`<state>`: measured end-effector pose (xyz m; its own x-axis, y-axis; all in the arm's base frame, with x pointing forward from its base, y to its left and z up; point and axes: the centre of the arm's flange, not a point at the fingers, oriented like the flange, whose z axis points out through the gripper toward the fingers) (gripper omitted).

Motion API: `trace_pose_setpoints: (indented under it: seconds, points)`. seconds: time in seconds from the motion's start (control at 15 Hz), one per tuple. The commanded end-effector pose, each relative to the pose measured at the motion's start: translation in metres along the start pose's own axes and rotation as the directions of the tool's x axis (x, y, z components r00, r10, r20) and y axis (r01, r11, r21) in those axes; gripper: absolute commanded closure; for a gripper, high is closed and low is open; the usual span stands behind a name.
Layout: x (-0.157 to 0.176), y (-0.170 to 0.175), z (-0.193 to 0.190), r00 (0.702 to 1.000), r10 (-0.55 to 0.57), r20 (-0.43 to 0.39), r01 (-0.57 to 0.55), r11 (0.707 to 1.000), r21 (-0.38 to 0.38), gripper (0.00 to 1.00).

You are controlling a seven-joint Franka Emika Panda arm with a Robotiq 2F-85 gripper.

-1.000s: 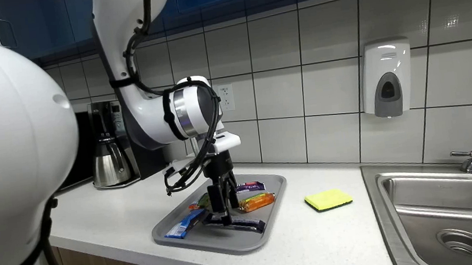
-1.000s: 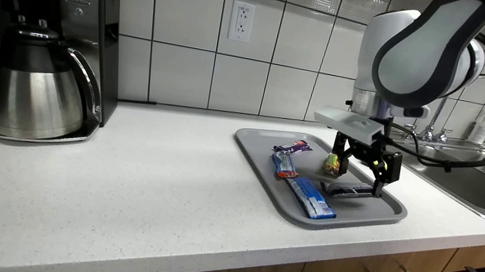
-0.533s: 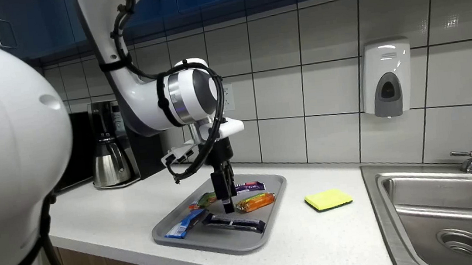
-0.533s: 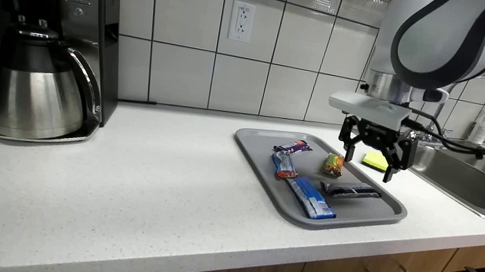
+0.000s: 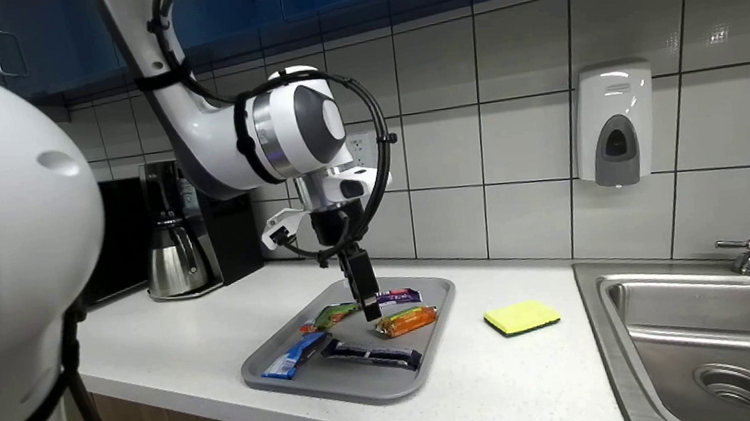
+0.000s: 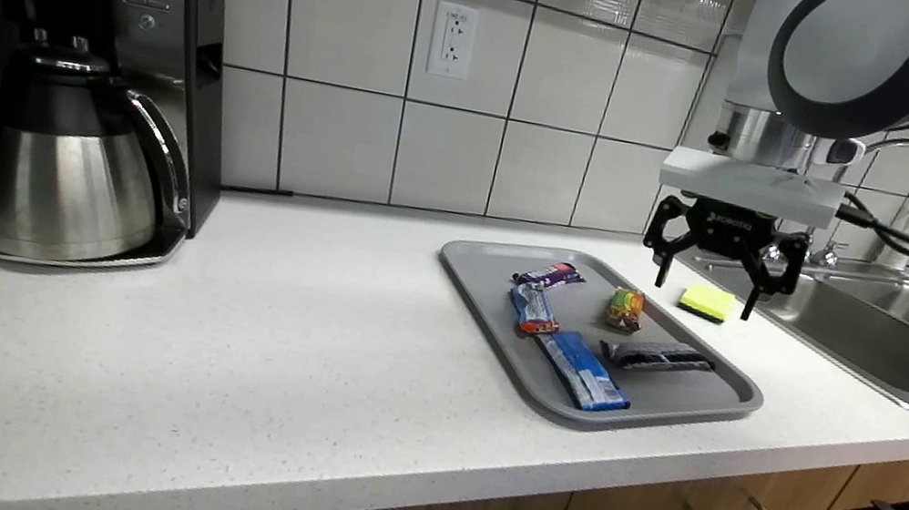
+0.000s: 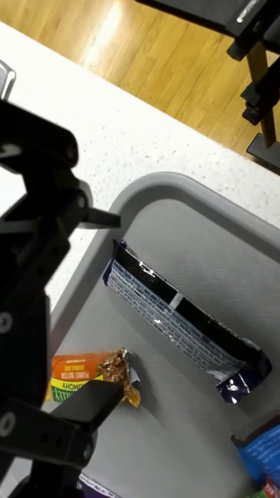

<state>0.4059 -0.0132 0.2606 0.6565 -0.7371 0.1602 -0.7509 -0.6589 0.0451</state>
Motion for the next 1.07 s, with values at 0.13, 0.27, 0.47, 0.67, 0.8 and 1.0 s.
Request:
trace_pose_setpoints:
  seconds: [0.13,0.27,0.47,0.67,0.8,1.0]
  points:
    - [-0.015,0.027,-0.028,0.973,-0.228,0.031,0.227,0.973,0.042,0.00]
    - [-0.018,0.032,-0.032,0.956,-0.291,0.044,0.288,0.956,0.054,0.00]
    - [-0.016,0.031,-0.038,0.940,-0.339,0.047,0.336,0.939,0.067,0.00]
    - [-0.008,0.014,-0.026,0.945,-0.325,0.042,0.322,0.944,0.066,0.00]
    - [-0.008,0.015,-0.027,0.943,-0.331,0.041,0.328,0.942,0.066,0.00]
    - [-0.008,0.015,-0.027,0.942,-0.332,0.041,0.329,0.942,0.066,0.00]
